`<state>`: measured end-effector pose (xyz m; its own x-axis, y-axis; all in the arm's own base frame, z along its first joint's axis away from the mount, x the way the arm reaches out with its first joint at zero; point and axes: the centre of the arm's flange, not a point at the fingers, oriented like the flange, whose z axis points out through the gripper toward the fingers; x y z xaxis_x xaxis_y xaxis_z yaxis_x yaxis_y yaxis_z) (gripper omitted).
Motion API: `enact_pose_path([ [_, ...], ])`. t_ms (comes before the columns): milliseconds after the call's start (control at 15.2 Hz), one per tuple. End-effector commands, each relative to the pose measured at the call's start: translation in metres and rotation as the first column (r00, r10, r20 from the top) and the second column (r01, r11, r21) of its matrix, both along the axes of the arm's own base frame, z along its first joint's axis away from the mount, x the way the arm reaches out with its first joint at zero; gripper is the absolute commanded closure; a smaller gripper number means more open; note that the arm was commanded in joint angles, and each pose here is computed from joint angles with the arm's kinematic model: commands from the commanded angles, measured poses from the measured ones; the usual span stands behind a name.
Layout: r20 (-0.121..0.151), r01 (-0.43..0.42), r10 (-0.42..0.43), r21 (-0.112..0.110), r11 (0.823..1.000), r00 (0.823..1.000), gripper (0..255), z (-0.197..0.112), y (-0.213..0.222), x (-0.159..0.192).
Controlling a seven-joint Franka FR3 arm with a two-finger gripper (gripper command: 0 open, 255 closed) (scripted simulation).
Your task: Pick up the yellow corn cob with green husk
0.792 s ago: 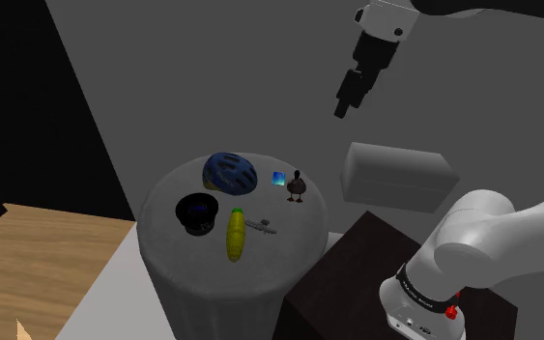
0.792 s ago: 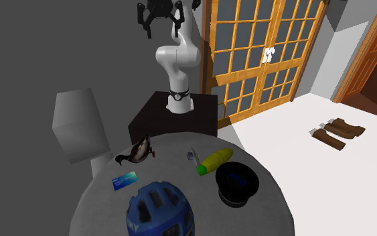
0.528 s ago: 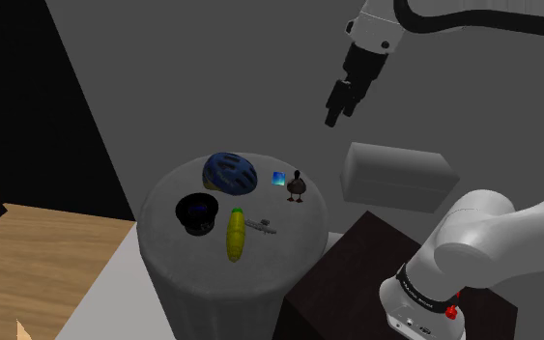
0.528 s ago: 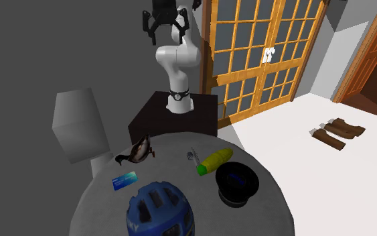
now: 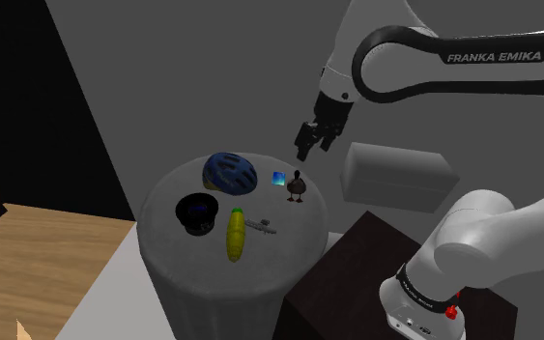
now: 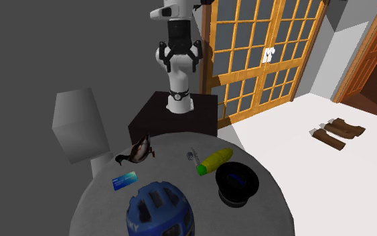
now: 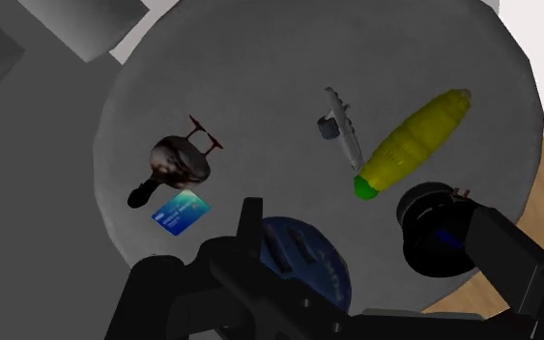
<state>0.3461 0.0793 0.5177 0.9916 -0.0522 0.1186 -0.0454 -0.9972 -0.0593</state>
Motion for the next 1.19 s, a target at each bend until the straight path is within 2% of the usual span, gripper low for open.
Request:
enact_pose_path([
  [0,0.003,0.039,-0.039,0.005,0.999,0.999,0,-0.022,0.014,0.01],
  [528,0.005,0.181,-0.181,0.019,0.983,0.983,0,-0.109,0.066,0.041],
  [1122,0.005,0.337,-0.337,0.034,0.941,0.942,0,-0.206,0.119,0.084],
])
